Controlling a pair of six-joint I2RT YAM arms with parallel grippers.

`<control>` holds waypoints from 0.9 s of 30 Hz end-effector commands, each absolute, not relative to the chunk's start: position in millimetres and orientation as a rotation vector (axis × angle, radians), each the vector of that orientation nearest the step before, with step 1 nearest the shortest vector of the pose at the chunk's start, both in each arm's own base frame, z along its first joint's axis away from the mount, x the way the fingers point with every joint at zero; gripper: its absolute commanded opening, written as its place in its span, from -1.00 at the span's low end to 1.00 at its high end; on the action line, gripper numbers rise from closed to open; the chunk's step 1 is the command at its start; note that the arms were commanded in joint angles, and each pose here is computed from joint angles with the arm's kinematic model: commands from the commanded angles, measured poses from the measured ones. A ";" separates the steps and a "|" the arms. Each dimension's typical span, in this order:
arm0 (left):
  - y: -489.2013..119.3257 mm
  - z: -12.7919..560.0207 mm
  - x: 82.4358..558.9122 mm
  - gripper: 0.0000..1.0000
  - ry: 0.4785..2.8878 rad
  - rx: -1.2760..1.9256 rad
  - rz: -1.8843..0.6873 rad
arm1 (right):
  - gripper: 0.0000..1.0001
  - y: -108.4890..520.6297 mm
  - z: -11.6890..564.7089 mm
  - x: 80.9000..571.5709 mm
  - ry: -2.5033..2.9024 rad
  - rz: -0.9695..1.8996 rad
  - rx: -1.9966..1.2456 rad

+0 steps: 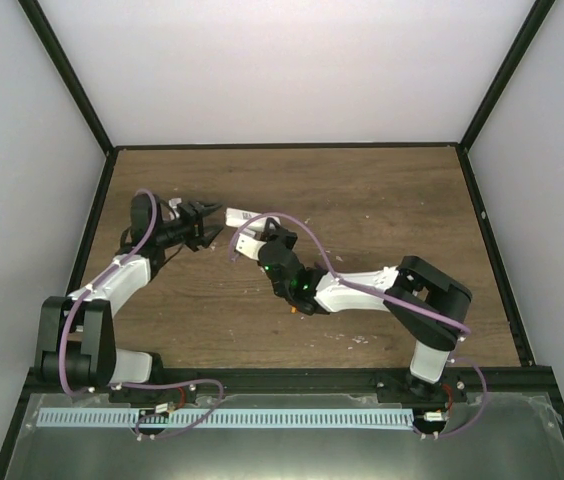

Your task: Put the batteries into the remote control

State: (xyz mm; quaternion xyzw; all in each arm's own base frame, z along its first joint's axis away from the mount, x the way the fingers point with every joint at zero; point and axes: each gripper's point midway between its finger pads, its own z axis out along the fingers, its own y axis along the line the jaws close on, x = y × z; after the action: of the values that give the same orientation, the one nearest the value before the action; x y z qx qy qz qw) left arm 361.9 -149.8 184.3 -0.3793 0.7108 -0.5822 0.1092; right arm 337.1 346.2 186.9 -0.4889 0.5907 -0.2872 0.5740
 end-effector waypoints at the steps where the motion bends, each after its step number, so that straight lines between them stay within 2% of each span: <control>1: -154.3 190.1 359.4 0.21 2.080 -1.109 -1.738 | -0.99 350.6 215.1 333.2 1.320 -0.664 -1.075; 27: -161.2 203.9 366.3 0.14 2.067 -1.031 -1.750 | -0.99 377.9 189.4 325.2 1.241 -0.662 -1.211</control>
State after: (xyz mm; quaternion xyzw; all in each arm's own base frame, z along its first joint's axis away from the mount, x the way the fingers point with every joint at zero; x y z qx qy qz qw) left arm 361.2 -156.5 185.1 -0.3749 0.7132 -0.5819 0.1105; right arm 329.5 366.7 189.4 -0.5175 0.5375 -0.3037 0.5926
